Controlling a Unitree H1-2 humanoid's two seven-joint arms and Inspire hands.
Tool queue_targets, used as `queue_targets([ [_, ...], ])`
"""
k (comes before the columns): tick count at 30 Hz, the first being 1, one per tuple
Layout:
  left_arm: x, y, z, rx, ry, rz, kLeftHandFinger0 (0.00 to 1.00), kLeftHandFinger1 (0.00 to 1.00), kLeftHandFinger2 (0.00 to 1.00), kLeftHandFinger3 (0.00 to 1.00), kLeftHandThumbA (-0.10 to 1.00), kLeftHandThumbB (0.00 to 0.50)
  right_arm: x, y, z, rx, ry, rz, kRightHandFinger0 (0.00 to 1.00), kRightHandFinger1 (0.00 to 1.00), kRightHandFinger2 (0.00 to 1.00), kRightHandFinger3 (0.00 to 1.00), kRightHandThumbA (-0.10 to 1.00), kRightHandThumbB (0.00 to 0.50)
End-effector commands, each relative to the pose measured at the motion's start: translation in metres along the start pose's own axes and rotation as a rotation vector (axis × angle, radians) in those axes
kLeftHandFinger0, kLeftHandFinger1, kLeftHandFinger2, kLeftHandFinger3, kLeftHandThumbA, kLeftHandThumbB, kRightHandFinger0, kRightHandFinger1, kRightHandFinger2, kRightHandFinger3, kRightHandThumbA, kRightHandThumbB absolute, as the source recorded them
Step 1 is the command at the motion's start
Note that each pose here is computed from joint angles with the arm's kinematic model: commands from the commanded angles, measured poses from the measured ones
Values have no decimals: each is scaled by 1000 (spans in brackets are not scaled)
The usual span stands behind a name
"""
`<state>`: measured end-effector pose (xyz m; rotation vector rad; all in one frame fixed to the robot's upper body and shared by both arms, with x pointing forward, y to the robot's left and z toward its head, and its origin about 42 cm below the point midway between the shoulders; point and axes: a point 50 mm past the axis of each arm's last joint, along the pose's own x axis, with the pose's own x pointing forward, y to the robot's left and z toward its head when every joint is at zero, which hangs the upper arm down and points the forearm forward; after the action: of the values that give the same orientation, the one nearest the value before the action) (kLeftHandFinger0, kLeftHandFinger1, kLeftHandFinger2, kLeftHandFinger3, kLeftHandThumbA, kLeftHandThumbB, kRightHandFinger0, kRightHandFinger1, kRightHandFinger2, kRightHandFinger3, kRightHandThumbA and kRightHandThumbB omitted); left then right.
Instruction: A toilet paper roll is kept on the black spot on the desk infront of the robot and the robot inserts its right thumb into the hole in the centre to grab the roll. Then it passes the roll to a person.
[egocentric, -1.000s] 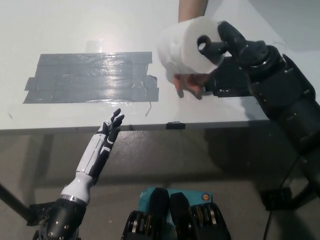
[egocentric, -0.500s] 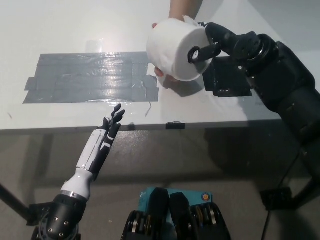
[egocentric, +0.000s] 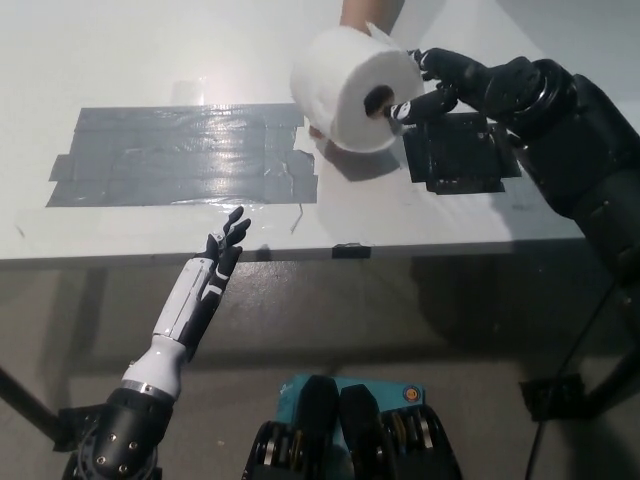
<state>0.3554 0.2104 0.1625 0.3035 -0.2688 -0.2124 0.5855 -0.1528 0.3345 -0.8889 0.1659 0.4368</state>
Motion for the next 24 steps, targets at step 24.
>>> queue_targets([
  [24,27,9,18,-17,-91,20,1000,1000,1000,1000,1000,201,-267,-14,16,75,-775,-403,1000,1000,1000,1000,890,453],
])
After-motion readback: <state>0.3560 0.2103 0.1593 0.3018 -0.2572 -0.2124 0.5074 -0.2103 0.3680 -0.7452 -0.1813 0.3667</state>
